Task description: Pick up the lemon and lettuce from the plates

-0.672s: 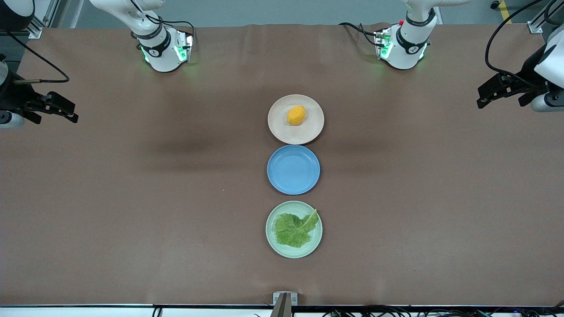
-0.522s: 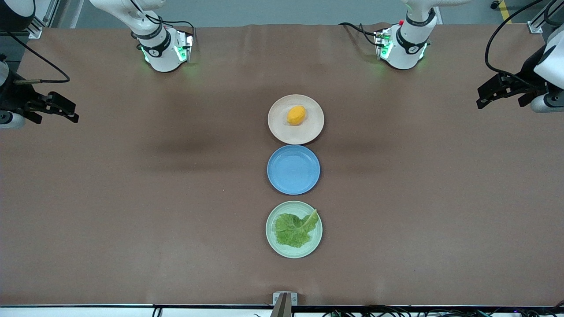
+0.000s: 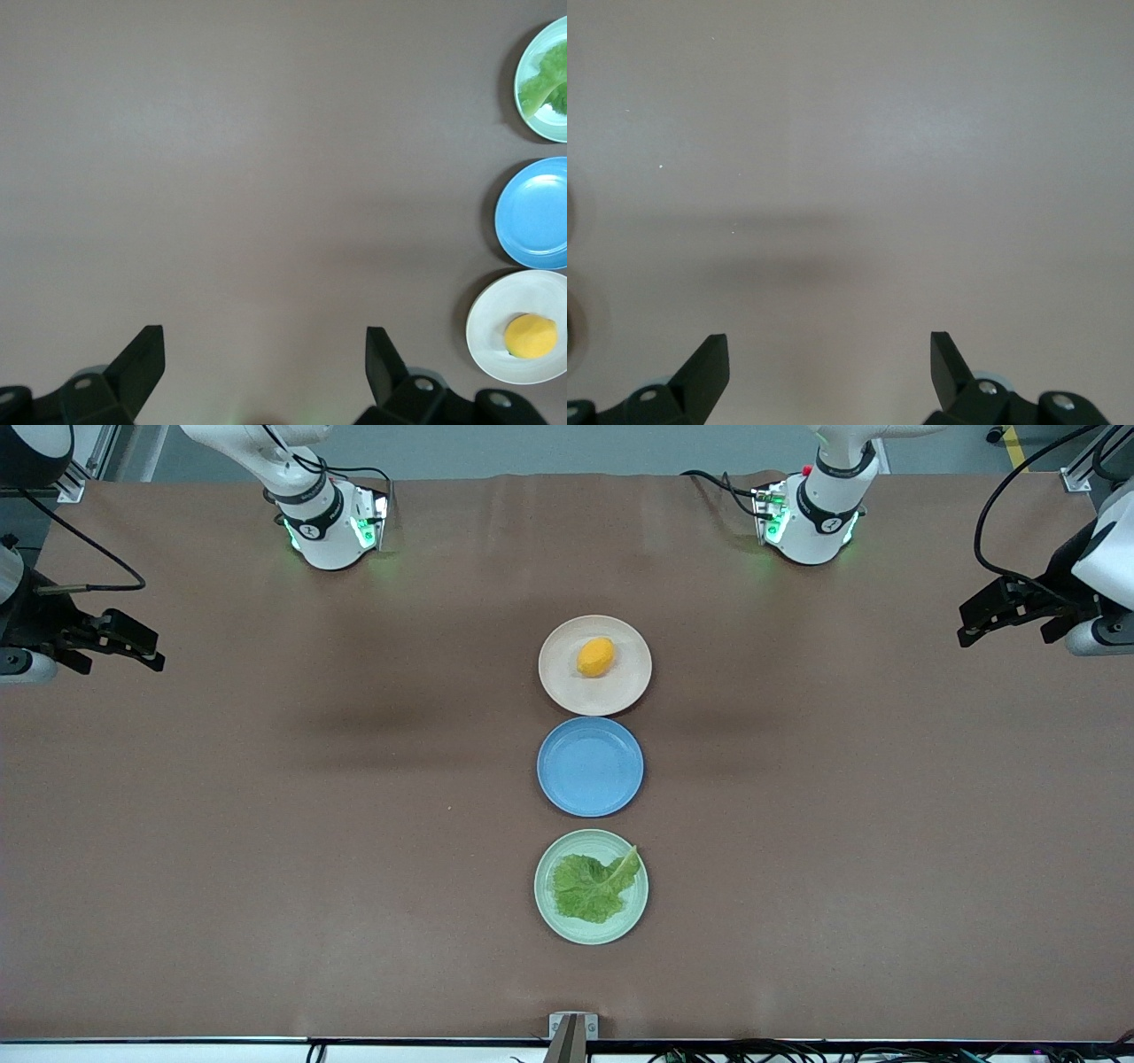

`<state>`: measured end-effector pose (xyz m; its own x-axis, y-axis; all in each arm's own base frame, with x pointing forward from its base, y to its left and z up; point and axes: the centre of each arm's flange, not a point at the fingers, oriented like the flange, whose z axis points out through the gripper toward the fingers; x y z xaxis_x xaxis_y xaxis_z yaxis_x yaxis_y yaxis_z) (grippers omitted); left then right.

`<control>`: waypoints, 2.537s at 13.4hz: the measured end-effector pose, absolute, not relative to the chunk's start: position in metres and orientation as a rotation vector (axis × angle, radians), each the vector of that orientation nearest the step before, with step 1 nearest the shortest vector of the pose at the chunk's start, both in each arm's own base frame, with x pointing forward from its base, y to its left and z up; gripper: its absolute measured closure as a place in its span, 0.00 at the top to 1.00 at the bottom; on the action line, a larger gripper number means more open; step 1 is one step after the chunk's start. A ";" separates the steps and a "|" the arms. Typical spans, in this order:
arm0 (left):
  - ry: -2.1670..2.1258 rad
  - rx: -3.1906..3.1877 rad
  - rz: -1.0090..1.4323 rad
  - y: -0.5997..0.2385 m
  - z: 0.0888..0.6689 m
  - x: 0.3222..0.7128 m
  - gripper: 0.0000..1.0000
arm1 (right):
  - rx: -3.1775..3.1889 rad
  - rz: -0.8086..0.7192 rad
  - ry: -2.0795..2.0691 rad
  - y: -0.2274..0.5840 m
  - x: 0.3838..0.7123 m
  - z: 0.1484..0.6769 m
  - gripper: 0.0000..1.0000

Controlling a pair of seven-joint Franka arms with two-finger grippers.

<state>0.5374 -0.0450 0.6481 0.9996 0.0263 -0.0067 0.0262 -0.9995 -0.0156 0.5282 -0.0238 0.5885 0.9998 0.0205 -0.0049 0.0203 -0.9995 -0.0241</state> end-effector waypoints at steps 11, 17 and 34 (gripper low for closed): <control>-0.034 -3.130 0.021 -0.047 0.639 0.553 1.00 | -3.118 -0.019 -0.038 -0.022 0.530 0.595 1.00; 0.011 -3.142 -0.003 -0.077 0.597 0.587 1.00 | -3.119 0.026 -0.040 -0.021 0.544 0.602 1.00; 0.598 -3.246 -0.563 -0.397 0.313 0.657 0.89 | -3.127 0.055 -0.018 -0.029 0.556 0.564 1.00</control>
<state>0.6573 -0.3971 0.3127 0.8808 -0.3082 0.3594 -0.3774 -0.9154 0.1400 0.5558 -0.0293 0.5643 0.9993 0.0119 -0.0354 0.0114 -0.9998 -0.0146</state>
